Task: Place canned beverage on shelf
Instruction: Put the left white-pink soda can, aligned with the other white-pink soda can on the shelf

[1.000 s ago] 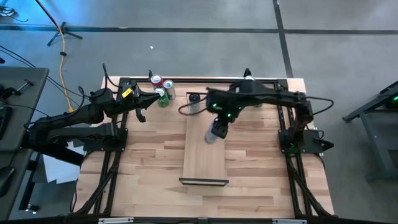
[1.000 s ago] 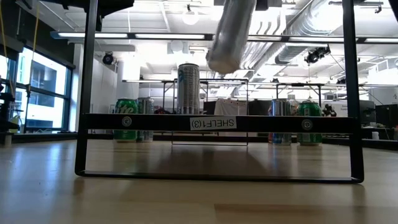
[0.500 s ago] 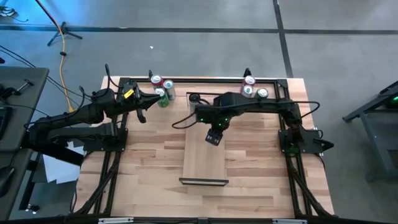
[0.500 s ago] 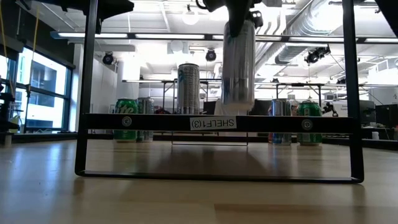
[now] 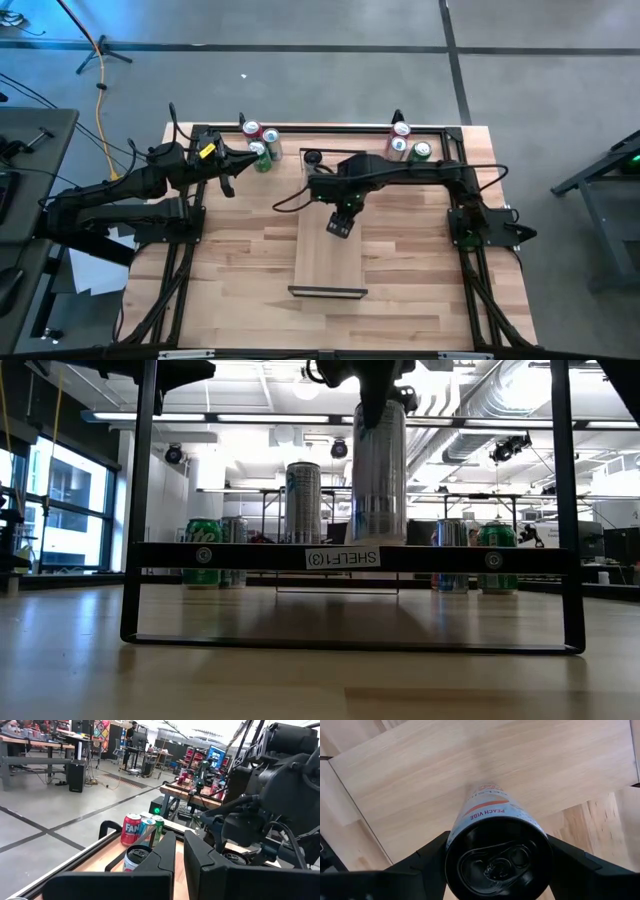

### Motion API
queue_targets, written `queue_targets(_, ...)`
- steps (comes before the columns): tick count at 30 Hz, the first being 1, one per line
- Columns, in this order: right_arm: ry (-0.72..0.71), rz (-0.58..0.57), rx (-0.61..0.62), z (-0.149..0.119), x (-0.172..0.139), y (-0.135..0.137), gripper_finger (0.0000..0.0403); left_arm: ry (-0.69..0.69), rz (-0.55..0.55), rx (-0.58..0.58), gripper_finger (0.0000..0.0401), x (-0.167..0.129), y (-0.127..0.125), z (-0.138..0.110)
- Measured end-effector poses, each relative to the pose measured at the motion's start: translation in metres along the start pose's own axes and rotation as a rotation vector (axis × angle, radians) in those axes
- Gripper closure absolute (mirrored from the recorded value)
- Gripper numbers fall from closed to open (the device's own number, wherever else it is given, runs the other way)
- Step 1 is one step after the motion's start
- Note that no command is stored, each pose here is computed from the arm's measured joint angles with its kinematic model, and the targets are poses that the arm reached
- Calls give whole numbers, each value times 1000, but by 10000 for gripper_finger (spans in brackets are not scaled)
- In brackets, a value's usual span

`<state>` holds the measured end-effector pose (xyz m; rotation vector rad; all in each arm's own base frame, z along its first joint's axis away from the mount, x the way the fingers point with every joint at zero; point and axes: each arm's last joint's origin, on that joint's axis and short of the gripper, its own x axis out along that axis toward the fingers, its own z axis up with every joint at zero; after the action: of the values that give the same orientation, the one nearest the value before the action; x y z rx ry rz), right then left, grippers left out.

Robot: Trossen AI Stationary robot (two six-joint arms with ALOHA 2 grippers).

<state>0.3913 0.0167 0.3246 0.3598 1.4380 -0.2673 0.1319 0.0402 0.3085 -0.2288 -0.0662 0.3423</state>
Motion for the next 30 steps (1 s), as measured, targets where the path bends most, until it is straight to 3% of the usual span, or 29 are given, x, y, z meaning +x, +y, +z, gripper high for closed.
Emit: queue_targets(30,3,2,7,7,11,3,148,0,1,1,401,0,0,0)
